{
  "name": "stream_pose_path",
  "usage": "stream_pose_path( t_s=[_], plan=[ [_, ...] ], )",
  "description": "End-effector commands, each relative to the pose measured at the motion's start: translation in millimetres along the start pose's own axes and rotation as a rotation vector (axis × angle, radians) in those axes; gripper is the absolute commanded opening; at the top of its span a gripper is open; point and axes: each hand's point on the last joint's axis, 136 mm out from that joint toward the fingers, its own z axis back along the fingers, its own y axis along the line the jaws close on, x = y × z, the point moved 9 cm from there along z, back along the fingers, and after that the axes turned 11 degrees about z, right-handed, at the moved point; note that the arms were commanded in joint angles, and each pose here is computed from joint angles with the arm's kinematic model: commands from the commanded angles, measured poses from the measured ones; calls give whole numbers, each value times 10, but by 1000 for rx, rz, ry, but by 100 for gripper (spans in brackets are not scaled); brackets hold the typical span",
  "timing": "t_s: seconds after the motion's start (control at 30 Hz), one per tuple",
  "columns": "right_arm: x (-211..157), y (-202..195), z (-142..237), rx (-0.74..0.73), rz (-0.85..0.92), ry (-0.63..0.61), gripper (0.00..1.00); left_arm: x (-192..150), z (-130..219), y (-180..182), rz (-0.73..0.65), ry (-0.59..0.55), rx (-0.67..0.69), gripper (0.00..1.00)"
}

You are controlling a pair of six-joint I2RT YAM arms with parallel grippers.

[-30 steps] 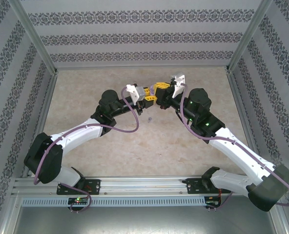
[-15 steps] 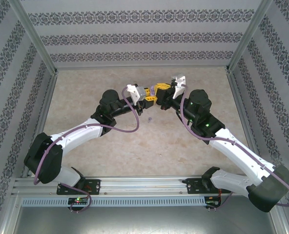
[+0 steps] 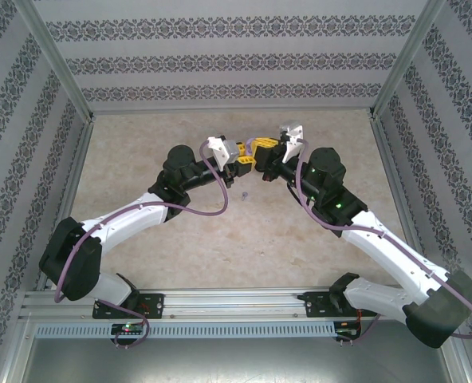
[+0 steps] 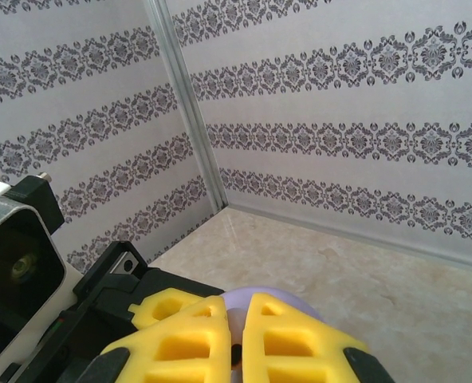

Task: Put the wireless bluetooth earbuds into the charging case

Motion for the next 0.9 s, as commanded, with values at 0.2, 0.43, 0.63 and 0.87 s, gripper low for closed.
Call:
stream_pose_path(
  t_s=[0.2,0.43,0.63,0.87],
  plan=[
    [-76,-24,66,-16,-6,17,4,346,24,-81,-80,-104,-4,0],
    [-103,-77,75,-56,-1,25,3,362,30,-94,-78,-108,-15,0],
    [-155,-83,30,-49,0,50,2,399,45,-119,-75,-119,-33,0],
    [-202,-42,-17,-3,-4,67,1,431,47,-121,-76,-122,-31,0]
  ],
)
